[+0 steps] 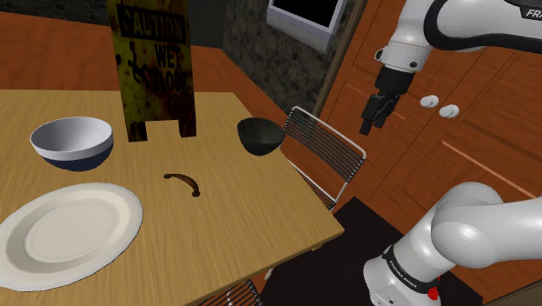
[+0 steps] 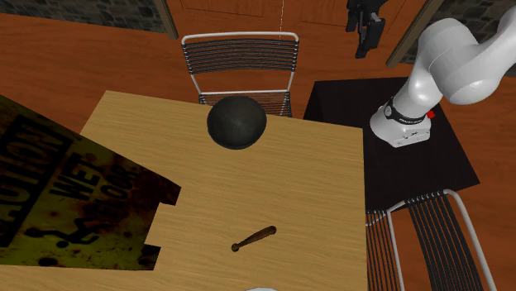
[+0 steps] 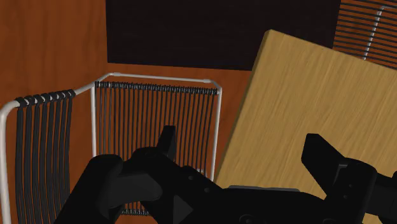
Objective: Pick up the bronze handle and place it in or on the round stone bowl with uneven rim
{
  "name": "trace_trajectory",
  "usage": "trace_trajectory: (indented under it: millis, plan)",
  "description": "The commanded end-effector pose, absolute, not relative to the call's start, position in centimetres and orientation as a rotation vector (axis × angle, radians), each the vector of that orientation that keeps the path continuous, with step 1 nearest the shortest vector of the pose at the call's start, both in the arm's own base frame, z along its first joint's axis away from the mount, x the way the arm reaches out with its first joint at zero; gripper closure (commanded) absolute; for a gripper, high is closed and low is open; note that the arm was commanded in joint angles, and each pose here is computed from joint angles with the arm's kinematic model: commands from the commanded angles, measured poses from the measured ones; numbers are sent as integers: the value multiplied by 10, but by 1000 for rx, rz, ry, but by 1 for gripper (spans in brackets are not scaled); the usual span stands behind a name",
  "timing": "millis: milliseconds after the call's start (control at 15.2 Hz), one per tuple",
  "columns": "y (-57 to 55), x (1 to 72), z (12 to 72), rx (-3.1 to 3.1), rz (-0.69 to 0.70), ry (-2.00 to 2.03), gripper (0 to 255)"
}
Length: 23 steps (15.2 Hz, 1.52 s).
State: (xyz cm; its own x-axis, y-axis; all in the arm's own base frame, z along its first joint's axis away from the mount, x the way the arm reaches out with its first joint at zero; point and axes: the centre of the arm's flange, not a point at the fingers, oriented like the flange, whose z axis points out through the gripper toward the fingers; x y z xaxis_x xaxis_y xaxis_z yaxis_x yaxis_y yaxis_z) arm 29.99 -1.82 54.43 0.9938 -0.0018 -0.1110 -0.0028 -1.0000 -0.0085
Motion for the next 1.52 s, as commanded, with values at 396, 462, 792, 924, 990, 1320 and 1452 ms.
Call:
trace_trajectory:
  millis: [396,462,792,924,990,1320,1452]
  plan:
    - [36,346,514,-3120,159,-64,0]
    - [45,354,509,-3118,156,-75,0]
    - [93,391,485,-3110,143,-131,0]
    - [112,405,476,-3107,138,-153,0]
    - [122,412,471,-3105,135,-164,0]
    - [172,447,448,-3095,123,-220,0]
    - [192,460,439,-3091,117,-242,0]
